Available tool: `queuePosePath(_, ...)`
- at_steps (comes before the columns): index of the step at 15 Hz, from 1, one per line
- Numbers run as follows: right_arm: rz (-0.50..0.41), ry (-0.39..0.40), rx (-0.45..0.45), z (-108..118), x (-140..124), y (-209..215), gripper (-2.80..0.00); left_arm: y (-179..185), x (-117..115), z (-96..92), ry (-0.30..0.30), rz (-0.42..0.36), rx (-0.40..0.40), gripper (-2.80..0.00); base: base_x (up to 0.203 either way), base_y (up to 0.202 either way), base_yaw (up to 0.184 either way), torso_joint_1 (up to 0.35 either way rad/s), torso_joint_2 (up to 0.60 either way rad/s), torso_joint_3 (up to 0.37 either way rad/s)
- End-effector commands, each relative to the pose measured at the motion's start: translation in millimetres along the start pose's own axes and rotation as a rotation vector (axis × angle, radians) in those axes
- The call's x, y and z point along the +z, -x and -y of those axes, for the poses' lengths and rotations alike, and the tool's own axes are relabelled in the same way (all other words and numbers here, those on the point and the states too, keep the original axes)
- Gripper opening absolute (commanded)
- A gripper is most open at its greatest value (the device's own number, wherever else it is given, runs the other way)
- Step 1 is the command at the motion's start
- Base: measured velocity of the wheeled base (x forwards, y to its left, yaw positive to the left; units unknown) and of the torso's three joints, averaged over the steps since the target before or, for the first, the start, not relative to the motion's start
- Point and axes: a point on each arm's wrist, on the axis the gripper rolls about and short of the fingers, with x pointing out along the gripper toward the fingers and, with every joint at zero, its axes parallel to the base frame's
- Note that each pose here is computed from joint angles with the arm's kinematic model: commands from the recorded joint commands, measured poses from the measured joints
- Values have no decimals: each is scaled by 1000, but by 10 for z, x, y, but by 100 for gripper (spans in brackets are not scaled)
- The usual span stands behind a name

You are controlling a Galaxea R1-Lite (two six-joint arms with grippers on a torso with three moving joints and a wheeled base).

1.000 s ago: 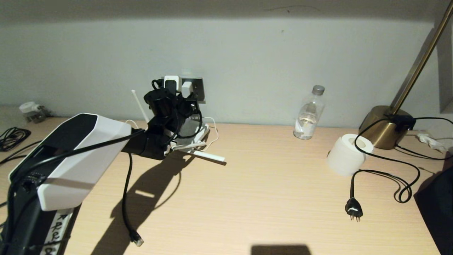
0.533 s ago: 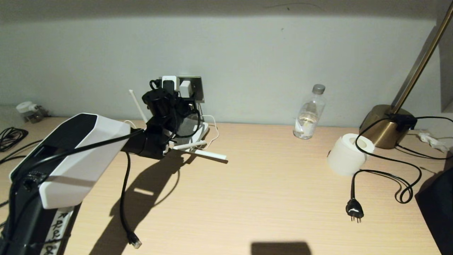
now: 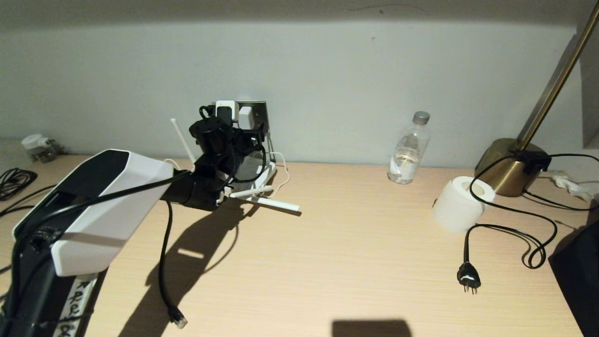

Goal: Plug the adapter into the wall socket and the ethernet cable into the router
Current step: Plug plug into socket, then pick up cable

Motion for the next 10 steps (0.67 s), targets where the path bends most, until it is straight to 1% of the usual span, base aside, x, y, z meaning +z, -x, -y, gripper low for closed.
queuePosePath(1,-1,0,-1,0,1,0,-280,4,48,-7,2,12,4,0,0,0,0,0,0,0)
queuePosePath(2,0,0,0,0,1,1,-280,5,66,-9,3,15,5,0,0,0,0,0,0,0)
queuePosePath(3,0,0,0,0,2,1,-280,18,134,-12,5,25,5,0,0,0,0,0,0,0)
queuePosePath(5,-2,0,0,0,0,-1,-280,108,242,-23,3,15,1,0,0,0,0,0,0,0)
queuePosePath(10,-1,0,0,0,-2,-1,-280,572,844,-152,15,21,-9,0,0,0,0,0,0,0)
